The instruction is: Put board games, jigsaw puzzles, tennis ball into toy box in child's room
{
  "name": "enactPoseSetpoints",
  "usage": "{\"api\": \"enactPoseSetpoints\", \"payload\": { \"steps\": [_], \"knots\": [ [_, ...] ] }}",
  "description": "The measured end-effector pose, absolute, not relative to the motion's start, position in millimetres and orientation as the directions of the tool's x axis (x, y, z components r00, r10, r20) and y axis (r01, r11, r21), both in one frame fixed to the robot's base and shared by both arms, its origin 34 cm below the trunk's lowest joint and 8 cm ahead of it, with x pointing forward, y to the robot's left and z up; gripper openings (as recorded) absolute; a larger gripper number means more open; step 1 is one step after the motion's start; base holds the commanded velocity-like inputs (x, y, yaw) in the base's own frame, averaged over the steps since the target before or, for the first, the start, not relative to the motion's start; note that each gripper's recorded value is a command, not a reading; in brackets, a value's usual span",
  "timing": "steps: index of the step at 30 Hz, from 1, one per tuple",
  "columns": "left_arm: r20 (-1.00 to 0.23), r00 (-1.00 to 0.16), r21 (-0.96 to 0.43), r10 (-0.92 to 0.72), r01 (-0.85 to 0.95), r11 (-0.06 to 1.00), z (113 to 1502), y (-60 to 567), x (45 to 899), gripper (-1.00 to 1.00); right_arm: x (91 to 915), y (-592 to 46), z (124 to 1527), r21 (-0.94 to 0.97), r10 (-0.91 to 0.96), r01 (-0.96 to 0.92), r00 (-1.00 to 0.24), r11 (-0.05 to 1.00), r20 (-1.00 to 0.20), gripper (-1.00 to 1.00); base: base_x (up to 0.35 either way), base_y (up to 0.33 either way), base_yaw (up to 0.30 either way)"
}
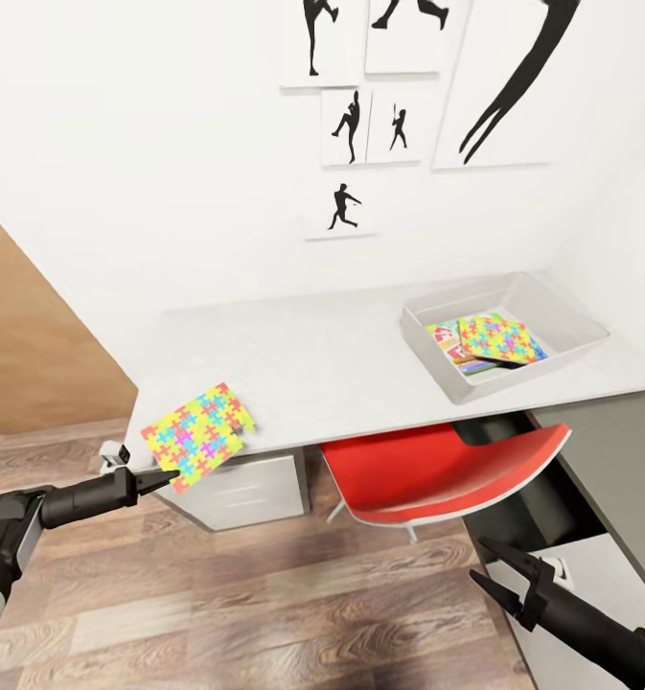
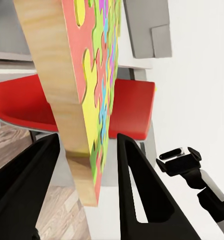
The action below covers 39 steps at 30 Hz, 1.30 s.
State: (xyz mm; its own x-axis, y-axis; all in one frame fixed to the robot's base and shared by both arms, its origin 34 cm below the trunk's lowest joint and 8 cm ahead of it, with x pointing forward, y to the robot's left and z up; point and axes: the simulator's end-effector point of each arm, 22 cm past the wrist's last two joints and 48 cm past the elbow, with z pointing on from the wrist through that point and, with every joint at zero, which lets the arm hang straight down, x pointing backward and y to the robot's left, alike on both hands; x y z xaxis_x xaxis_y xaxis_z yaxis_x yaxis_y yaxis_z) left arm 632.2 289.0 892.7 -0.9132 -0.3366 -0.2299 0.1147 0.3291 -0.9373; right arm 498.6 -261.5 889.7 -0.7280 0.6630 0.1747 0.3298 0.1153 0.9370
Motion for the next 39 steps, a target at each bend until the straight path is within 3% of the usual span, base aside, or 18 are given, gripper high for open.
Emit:
{"api": "enactPoseSetpoints", "payload": {
  "steps": [39],
  "knots": [
    [-0.292,-0.895,-0.924,-0.336,0.174,0.340,927,295,638,-1.00,512,-277,937,0.977,0.689,0.204,-0.717,0.064,0.104,1.00,-0.006,0.000,0.000]
  ]
}}
